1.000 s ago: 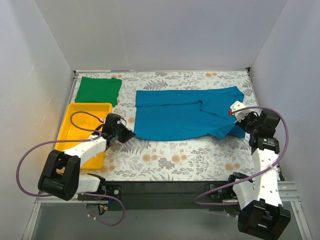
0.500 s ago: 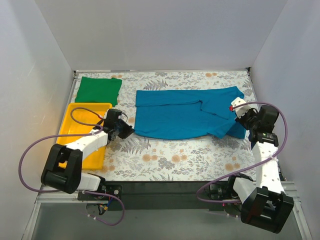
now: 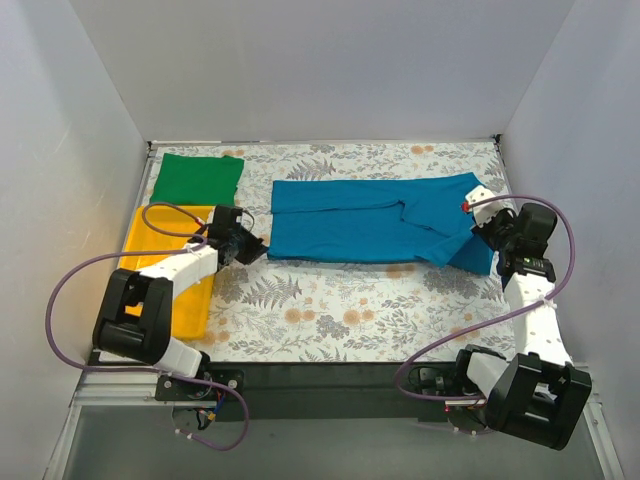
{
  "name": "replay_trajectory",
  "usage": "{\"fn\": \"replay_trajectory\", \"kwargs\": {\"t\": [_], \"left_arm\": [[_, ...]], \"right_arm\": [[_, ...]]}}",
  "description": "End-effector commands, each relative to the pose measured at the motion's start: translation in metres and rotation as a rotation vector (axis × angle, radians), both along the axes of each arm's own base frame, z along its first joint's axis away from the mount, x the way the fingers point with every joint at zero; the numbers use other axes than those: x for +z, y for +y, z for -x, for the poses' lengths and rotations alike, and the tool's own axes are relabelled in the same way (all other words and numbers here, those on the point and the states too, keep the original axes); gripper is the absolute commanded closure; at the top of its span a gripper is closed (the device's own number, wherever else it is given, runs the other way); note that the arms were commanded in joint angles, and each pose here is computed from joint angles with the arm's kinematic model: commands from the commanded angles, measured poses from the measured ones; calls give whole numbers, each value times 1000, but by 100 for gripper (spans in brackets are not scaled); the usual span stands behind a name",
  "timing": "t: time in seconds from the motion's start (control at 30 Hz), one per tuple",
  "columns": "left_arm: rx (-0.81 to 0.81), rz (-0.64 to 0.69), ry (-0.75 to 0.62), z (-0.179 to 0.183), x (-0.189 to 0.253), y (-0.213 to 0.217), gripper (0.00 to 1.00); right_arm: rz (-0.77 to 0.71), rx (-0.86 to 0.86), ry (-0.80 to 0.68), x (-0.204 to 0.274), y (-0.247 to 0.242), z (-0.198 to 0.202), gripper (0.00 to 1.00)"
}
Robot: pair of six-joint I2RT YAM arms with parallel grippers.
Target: Fold and stack the t-shirts
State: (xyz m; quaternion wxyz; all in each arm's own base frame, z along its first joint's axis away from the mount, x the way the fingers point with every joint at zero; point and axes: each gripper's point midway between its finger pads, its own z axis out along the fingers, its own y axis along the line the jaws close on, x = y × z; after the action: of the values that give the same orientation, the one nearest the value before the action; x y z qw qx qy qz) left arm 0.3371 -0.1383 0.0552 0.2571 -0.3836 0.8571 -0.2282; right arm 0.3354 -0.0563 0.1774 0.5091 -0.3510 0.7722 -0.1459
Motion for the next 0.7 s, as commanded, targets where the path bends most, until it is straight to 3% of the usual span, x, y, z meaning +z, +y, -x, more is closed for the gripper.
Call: {"fn": "replay_trajectory", "kwargs": {"t": [0.0,0.67], "left_arm": [[-11,1,-32,-17,13,0,100],[-91,-56,-21,-65,6,-9,100]], "right_arm": [[-1,-18,-103,34,-6,-19,99],[-90,-44,-102,34,-13,-62,99]]}}
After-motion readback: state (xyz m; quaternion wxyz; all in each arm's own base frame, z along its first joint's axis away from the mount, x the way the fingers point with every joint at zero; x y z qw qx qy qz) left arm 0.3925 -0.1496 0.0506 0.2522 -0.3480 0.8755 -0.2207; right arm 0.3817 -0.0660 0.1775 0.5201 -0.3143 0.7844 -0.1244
